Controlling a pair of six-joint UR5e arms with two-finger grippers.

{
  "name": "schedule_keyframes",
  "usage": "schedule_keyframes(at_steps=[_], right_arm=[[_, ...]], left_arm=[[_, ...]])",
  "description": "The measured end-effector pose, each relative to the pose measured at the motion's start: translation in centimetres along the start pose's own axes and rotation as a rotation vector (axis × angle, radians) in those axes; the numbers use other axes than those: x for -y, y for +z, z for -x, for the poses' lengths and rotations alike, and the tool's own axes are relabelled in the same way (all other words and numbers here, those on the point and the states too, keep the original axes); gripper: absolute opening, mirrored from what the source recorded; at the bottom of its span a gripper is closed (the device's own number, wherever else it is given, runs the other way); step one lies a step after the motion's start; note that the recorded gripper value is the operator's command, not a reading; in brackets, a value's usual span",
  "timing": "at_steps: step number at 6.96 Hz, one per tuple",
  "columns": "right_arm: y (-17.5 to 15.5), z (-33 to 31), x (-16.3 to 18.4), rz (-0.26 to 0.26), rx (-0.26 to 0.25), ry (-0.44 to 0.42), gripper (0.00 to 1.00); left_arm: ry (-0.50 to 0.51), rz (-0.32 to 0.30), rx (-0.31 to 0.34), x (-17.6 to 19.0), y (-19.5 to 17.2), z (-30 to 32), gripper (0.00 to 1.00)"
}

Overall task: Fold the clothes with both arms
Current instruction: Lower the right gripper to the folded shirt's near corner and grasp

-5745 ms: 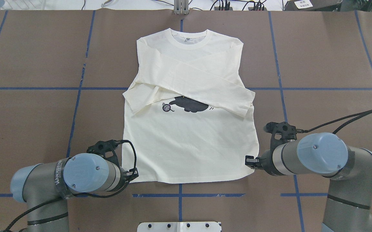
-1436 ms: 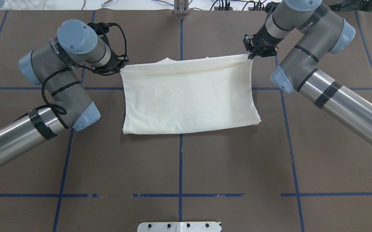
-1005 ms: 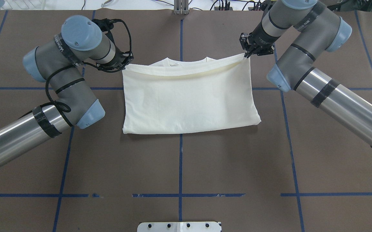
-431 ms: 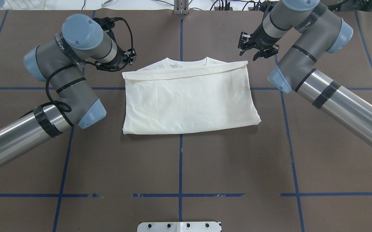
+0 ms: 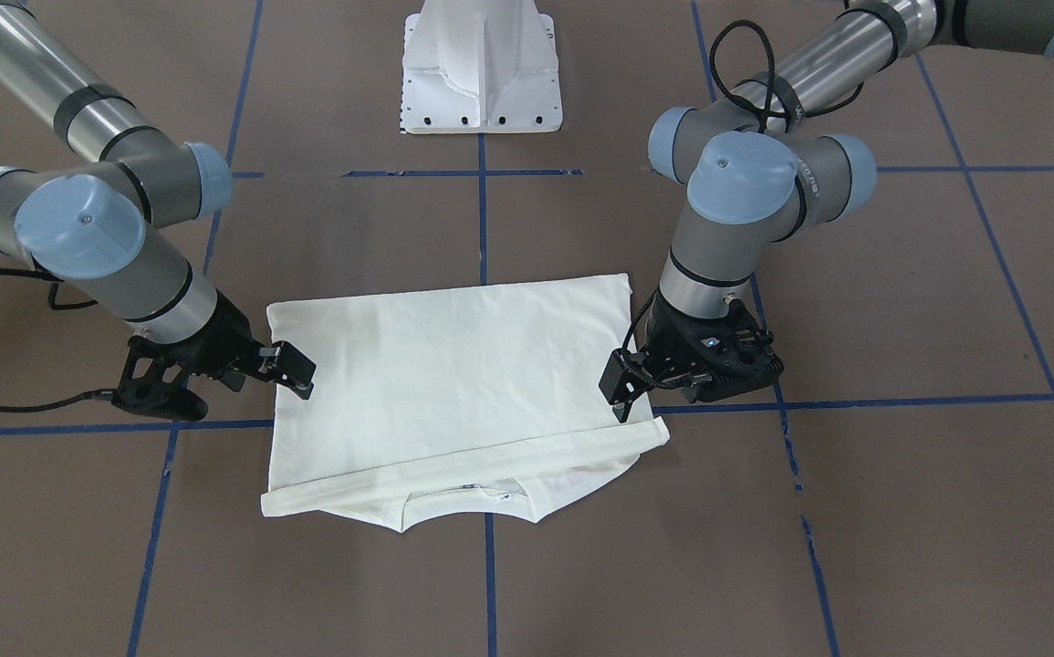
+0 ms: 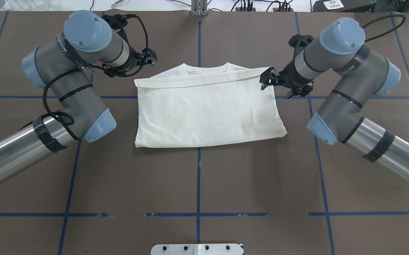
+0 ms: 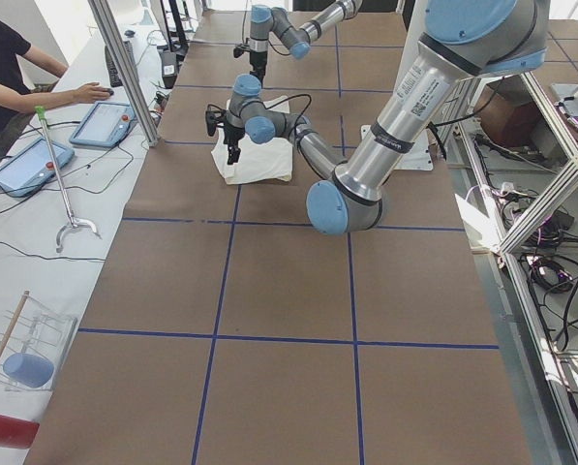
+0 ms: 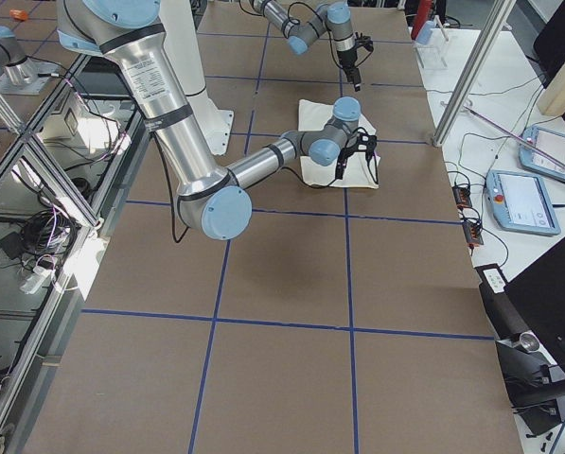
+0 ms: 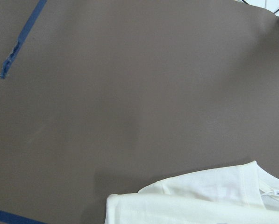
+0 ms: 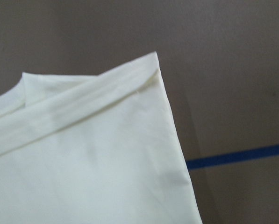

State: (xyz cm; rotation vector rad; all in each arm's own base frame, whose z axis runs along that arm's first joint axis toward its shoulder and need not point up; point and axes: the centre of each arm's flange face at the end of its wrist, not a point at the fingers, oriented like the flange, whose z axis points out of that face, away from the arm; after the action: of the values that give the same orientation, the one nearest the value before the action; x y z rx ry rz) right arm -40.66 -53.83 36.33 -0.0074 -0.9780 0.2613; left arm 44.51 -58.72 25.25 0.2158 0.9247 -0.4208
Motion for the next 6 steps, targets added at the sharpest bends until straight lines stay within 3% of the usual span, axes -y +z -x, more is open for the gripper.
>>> schedule_keyframes(at_steps=[2,3,4,6], right_arm=[[2.1,-2.7,-5.1,0.030,-0.038,-0.003,1.00],[2.7,-3.6,-6.4,0.044,-0.052,-0.006,0.57],[3.2,-3.8,-7.3,0.058,-0.058,-0.013,0.01],[2.9,-3.4,-8.2,0.074,-0.045,-0.026,0.00]], left_arm=[[0.000,0.001,-0.010,-0.4,-0.9,-0.4,1.00],[0.000,0.001,-0.012,-0.5,-1.0,-0.5,1.00],[0.000,0.001,-0.013,-0.5,-1.0,-0.5,1.00],[0.000,0.002,-0.013,-0.5,-1.0,-0.4,1.00]])
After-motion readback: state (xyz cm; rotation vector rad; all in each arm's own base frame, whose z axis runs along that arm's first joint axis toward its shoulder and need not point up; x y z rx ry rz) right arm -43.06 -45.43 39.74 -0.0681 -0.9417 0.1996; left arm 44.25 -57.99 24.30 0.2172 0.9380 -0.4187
